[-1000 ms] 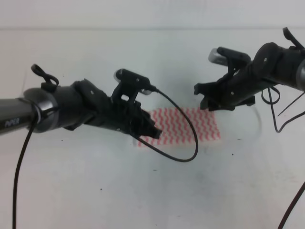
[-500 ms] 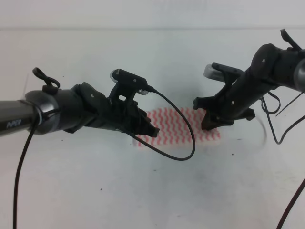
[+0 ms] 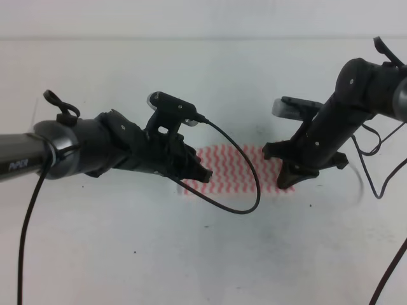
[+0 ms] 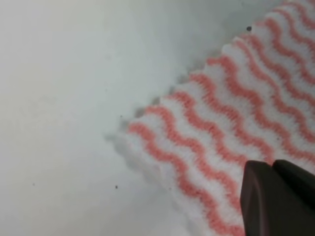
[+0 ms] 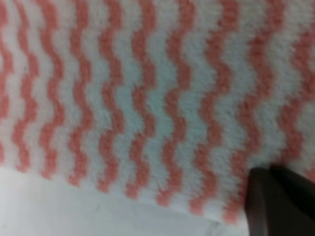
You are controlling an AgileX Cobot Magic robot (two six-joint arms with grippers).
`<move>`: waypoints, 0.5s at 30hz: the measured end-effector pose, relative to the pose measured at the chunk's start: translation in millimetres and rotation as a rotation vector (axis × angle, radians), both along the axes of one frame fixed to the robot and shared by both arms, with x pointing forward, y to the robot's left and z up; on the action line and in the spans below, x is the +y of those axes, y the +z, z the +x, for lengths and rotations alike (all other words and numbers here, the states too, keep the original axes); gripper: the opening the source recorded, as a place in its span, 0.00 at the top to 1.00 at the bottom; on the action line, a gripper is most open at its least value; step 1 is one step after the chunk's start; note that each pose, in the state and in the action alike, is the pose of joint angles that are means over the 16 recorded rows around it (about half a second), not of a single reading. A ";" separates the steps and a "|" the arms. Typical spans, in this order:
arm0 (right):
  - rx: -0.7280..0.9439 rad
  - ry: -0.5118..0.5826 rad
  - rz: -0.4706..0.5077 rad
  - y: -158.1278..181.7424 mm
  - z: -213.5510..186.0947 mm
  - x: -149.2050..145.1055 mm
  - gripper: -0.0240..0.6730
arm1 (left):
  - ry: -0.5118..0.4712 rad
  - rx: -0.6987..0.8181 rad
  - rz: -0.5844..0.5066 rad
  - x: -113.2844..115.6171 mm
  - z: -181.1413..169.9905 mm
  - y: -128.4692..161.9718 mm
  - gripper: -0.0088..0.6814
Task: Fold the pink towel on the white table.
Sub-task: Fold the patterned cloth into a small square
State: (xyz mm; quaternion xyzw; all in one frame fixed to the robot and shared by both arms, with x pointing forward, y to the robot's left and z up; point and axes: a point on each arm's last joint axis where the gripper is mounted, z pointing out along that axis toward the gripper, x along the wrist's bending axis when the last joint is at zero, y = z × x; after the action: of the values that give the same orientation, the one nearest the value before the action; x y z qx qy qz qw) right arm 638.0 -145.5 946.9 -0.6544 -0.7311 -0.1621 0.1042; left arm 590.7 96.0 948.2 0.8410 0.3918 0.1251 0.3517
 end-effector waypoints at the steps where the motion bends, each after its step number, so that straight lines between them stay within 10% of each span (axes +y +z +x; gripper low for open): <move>1: 0.000 0.002 -0.001 0.8 -0.3 -0.1 0.98 | -0.001 0.001 0.000 0.0 -0.1 0.0 0.99; 15: -0.149 -0.014 0.034 55.3 -7.0 -3.3 0.99 | -0.018 -0.029 0.008 0.1 0.4 5.1 0.99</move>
State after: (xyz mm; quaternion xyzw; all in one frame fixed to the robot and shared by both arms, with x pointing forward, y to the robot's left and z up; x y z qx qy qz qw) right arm 631.0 -148.8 1002.1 -0.6436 -0.7295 -0.2235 0.0597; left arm 591.0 96.1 953.3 0.8439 0.3787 0.1356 0.3549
